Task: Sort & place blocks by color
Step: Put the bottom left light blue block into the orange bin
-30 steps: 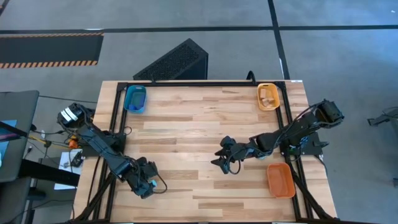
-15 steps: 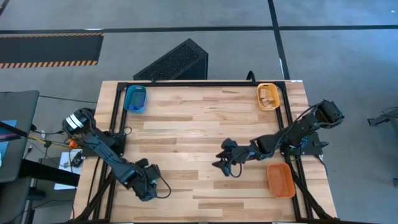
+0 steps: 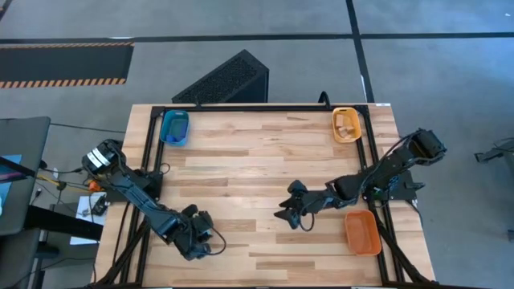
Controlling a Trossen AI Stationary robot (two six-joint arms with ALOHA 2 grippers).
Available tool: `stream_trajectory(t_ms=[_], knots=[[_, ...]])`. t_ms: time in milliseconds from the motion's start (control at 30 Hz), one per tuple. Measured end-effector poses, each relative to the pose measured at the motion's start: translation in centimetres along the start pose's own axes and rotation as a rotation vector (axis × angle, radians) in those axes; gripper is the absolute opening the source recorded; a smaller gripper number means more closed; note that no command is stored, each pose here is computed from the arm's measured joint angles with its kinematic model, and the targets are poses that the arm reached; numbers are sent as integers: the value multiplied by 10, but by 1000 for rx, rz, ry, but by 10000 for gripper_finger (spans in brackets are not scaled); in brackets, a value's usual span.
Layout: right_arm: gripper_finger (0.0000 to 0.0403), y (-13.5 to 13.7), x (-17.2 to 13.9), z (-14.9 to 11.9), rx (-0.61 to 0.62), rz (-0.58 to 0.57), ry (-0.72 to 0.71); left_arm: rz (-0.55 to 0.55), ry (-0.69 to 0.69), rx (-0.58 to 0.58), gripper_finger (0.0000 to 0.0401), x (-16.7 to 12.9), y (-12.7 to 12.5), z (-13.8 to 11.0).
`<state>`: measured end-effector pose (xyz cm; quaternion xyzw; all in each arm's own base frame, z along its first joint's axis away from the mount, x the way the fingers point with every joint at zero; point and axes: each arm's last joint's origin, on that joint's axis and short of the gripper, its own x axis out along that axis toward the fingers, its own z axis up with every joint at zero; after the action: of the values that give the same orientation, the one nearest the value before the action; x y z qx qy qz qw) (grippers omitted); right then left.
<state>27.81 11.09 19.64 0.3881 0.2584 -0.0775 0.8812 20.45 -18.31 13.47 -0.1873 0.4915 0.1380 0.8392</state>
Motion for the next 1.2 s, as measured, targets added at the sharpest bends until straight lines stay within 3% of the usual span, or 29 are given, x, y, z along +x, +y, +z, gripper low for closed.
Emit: stream_trajectory(t_ms=[233, 533, 900, 1200], knots=[[285, 8, -23, -7, -2, -57, -60, 10, -54, 23, 101, 11, 10, 32], [285, 6, -56, 5, -2, -103, -98, -111, -229, 45, 100, 18, 14, 82], [285, 13, -81, 10, -291, -64, -109, -386, -425, -112, 101, 10, 40, 154], [285, 16, -93, 30, -452, -95, -175, -538, -562, -188, 102, 3, 66, 192]])
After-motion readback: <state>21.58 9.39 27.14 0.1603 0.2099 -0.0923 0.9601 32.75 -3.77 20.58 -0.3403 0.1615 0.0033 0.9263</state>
